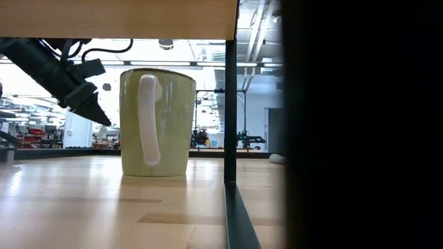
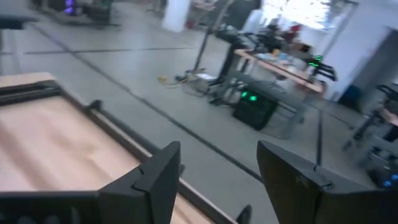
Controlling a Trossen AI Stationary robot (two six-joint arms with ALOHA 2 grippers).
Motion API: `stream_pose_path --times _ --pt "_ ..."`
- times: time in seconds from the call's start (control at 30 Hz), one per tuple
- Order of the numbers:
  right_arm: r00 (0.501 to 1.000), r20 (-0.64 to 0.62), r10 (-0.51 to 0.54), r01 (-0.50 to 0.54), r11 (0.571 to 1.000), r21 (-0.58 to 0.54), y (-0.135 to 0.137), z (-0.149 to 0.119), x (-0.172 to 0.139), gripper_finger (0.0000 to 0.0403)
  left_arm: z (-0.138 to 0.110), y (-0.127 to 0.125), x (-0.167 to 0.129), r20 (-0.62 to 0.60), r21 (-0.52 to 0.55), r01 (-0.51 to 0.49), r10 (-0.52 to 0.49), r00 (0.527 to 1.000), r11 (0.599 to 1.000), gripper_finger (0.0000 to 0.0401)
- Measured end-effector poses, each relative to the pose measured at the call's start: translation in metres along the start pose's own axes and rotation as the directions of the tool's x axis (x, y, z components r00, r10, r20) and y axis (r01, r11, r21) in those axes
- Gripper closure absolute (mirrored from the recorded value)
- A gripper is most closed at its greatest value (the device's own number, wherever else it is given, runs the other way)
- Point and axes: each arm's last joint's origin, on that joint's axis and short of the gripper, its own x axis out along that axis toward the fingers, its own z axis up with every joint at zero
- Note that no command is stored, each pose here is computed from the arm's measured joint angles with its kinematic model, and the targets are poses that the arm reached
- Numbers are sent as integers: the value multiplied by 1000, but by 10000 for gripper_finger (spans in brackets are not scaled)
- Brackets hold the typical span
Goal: Stack small to large cups/mugs on shelf
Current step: Put the light green mug on the shelf
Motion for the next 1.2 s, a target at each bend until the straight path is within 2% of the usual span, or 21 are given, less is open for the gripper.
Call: stream_pose_path --times 0.1,0.23,0.47,0.77,0.97,1.1,1.2 --pt "997 35 -68 66 996 52 -10 -31 6 168 0 0 0 0 0 0 0 1000 1000 238" --pt "973 125 -194 171 970 174 -22 -70 14 168 0 0 0 1 0 0 0 1000 1000 238" --pt "953 96 -289 255 929 268 -41 -118 26 168 5 -1 0 46 11 5 -6 999 1000 238" --pt "930 64 -363 314 872 375 -46 -120 32 168 9 -1 0 85 9 10 -10 996 1000 238" --pt "891 20 -453 423 846 325 -33 -129 50 168 9 -1 0 84 9 9 -10 996 1000 238" --pt "840 -25 -542 523 795 308 -29 -133 67 168 9 -1 0 84 9 8 -9 996 1000 238" --pt "776 -71 -627 617 730 294 -34 -136 81 168 9 -1 0 83 9 8 -9 996 1000 238"
